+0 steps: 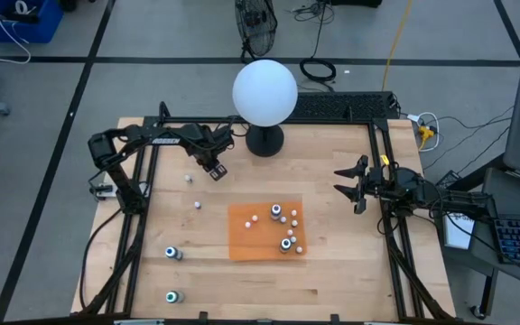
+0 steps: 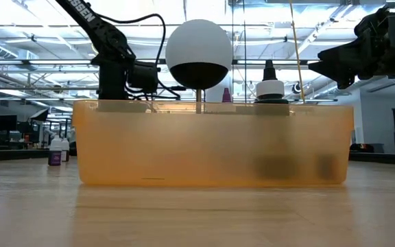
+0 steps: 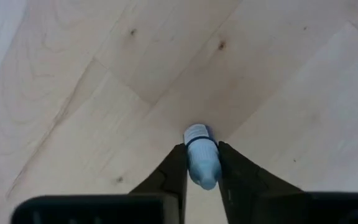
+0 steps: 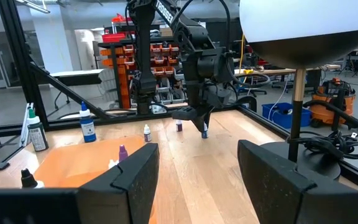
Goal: Pick & Place food coloring
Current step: Put the small blue food coloring bottle into the orange container
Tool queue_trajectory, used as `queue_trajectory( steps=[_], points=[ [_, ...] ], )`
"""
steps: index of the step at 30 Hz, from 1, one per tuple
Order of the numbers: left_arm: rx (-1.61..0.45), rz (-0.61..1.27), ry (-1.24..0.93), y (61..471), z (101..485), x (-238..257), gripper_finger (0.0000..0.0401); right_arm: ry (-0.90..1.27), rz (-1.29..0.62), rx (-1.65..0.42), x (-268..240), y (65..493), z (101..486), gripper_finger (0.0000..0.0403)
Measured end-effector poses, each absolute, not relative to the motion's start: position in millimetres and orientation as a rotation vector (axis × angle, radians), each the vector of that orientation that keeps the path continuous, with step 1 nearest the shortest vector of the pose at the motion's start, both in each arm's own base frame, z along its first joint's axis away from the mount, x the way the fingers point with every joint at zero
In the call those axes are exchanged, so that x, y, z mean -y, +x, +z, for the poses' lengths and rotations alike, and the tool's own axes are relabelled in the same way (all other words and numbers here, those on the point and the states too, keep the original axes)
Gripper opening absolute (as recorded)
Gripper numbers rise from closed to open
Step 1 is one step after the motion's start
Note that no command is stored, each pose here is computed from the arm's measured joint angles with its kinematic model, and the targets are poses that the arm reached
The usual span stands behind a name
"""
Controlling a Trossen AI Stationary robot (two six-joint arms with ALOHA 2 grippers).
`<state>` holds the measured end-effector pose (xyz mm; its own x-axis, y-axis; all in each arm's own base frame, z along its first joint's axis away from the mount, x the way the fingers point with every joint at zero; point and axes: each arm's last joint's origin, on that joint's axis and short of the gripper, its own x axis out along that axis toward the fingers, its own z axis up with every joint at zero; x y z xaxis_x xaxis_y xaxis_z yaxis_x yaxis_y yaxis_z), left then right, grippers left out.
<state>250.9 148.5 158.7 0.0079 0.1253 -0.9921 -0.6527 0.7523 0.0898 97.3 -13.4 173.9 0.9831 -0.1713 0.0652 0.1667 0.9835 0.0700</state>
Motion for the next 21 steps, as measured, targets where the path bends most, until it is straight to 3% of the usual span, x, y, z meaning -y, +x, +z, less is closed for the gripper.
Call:
queue_trajectory(
  steps=[4,9,21],
  points=[
    [-1.461,0.604,-0.453,251.6,163.4,-143.0,0.006,0.064,-0.17,0.071,13.4,97.3,174.0,0.0208],
    [-1.46,0.543,-0.392,257.7,196.4,-118.4,0.006,0.064,-0.17,0.071,13.4,97.3,174.0,0.0208],
    [-1.306,0.338,-0.214,303.8,279.2,-3.5,0.006,0.064,-0.17,0.073,13.4,97.3,174.2,0.0208]
  ],
)
